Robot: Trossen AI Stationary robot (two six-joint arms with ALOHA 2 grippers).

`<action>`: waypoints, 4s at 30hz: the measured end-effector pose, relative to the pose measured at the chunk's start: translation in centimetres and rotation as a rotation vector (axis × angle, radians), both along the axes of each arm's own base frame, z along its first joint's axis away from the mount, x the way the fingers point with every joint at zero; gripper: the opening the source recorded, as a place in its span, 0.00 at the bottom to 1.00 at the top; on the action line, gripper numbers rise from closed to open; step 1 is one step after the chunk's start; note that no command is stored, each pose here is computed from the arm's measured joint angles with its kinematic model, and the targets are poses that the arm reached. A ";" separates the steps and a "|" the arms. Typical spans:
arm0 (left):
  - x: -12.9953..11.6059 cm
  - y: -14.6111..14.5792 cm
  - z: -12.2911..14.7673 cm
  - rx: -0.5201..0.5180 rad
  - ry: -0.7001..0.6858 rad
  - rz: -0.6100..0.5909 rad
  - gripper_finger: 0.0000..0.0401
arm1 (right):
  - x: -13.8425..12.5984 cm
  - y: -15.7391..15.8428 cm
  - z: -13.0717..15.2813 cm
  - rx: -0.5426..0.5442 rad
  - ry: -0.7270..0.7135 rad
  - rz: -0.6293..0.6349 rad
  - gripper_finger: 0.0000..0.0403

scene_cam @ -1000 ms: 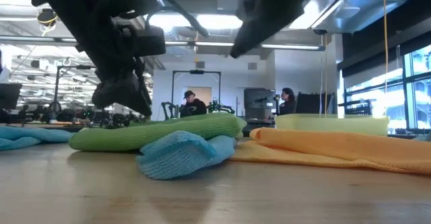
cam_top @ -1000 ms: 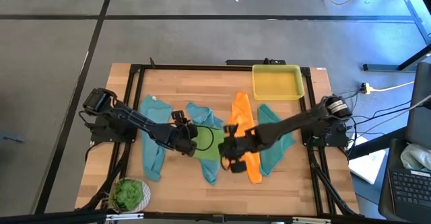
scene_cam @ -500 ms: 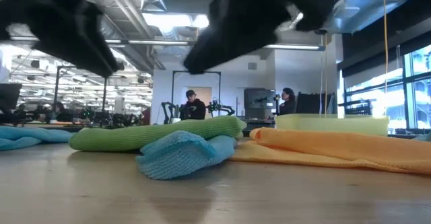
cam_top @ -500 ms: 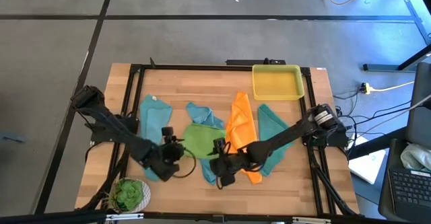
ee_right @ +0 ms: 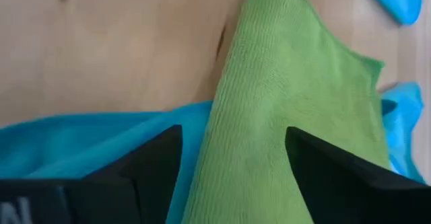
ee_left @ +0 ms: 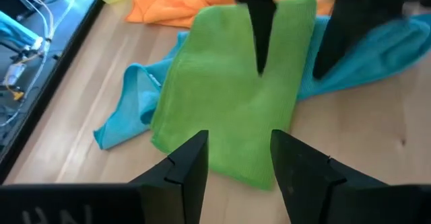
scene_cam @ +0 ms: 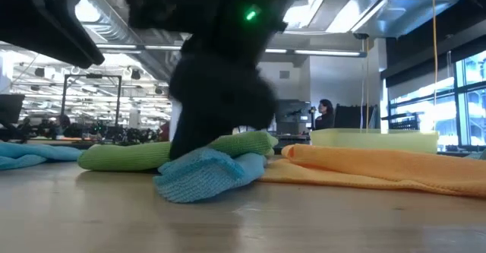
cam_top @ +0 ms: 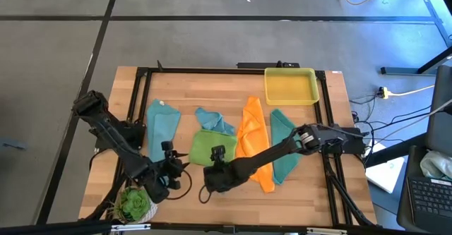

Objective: Fold microfiber towels
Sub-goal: Put the folded green microfiber cloth into the yellow bin

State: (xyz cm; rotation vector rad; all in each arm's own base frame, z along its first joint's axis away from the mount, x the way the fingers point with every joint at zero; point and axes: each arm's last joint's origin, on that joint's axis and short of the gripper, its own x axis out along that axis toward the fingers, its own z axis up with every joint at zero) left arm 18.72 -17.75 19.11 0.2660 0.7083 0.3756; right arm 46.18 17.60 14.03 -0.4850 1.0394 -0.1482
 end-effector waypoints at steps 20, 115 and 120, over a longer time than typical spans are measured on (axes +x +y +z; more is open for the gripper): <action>-1.2 -1.2 0.0 -0.033 -0.031 -0.030 0.38 | 0.4 -1.2 -0.4 -0.074 0.082 -0.032 0.21; -2.5 -2.4 -0.1 -0.133 -0.067 -0.030 0.38 | -2.2 -10.2 13.9 0.042 0.225 -0.237 0.01; -3.0 -2.9 0.0 -0.144 -0.078 -0.049 0.38 | -4.7 -14.0 17.5 0.076 0.246 -0.343 0.01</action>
